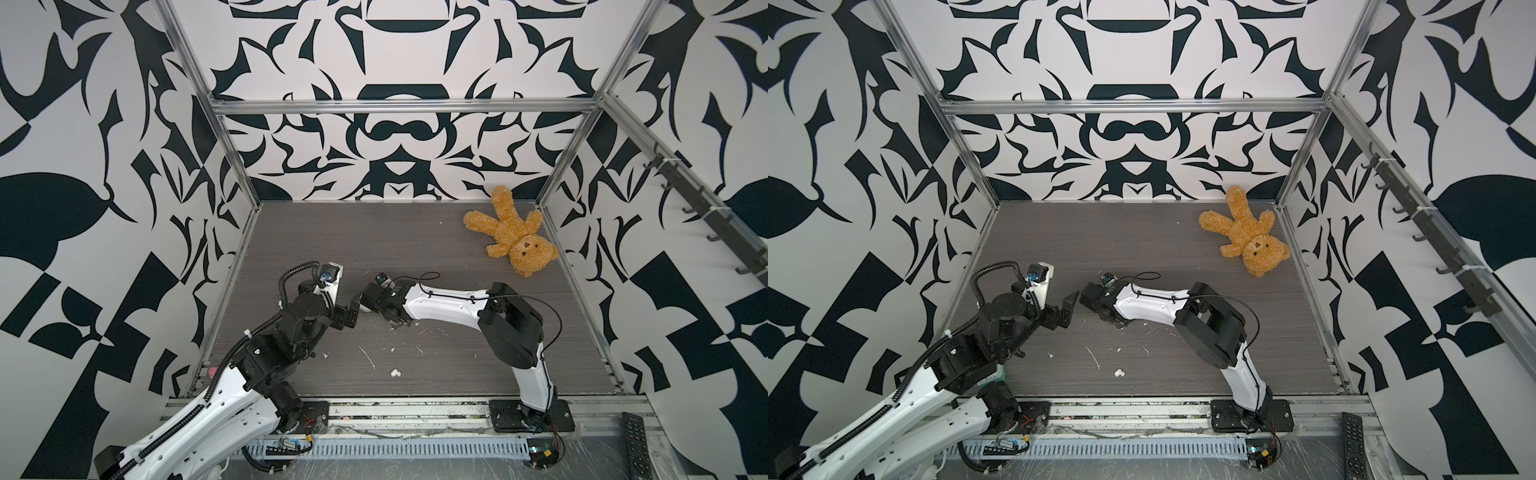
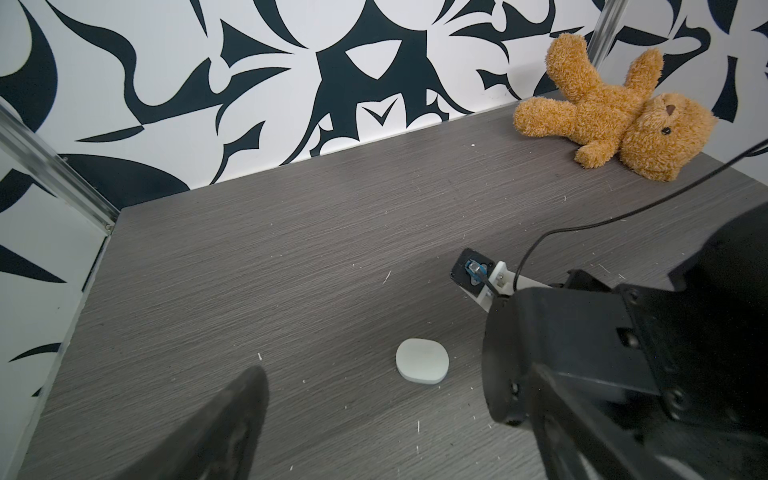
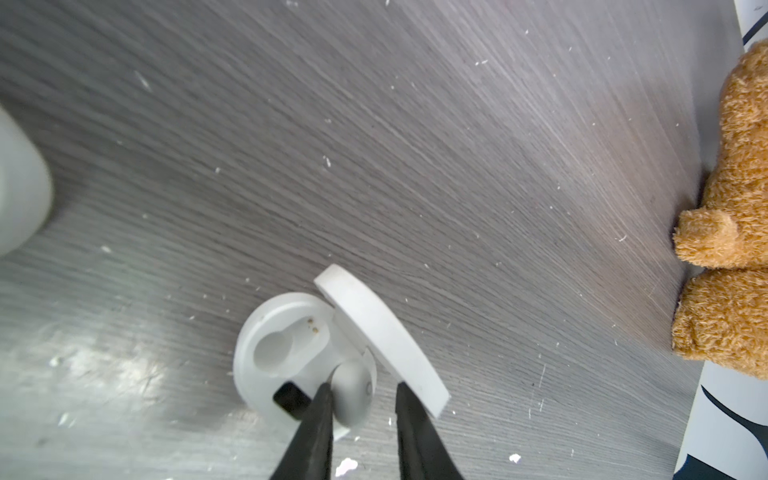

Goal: Insert the wireless bluetooth earbuds into the charging case
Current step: 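Lower the earbud into the open case's slot with the right gripper, then open the right gripper and pull it back toward the robot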

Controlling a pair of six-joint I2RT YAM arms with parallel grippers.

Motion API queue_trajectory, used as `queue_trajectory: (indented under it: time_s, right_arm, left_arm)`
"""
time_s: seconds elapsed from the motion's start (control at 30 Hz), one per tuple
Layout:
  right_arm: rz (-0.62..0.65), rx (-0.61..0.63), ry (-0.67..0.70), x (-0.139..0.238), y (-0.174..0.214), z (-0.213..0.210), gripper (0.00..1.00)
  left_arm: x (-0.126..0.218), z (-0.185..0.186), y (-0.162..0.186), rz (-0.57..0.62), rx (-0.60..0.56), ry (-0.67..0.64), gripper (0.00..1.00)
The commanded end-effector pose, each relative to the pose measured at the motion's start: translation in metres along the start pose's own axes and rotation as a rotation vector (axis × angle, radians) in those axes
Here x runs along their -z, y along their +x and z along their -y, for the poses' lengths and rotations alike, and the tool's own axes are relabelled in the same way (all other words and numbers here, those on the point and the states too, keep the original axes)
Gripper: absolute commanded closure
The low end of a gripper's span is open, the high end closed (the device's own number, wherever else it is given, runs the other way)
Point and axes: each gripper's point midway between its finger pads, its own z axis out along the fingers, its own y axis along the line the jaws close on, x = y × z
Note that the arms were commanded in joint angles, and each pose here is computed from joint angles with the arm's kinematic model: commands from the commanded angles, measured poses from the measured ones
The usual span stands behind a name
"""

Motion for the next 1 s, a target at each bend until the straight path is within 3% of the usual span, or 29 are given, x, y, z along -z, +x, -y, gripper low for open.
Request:
queue_trajectory:
  time_s: [0.0, 0.27, 0.47, 0.57, 0.77, 0.97]
  right_arm:
    - [0.049, -0.023, -0.002, 0.025, -0.014, 0.01, 0.7]
    - [0.067, -0.035, -0.03, 0.042, -0.015, 0.01, 0.66]
    - [0.043, -0.126, -0.281, 0.077, 0.002, -0.006, 0.51]
    - [0.021, -0.125, -0.462, 0.092, 0.024, -0.026, 0.49]
    - [-0.002, 0.02, -0.792, 0.113, 0.077, -0.07, 0.48]
    - [-0.063, 0.222, -0.775, 0.104, 0.119, -0.097, 0.49]
  left_arm:
    - [0.0, -0.002, 0.005, -0.005, 0.003, -0.005, 0.01]
    - [0.001, -0.002, 0.005, -0.006, 0.002, -0.006, 0.01]
    - [0.003, -0.007, 0.002, 0.009, 0.008, -0.027, 0.01]
    - [0.006, -0.013, -0.001, 0.023, 0.013, -0.057, 0.01]
    - [0.017, -0.039, -0.013, 0.085, 0.041, -0.191, 0.01]
    - [0.025, -0.051, -0.016, 0.127, 0.055, -0.24, 0.01]
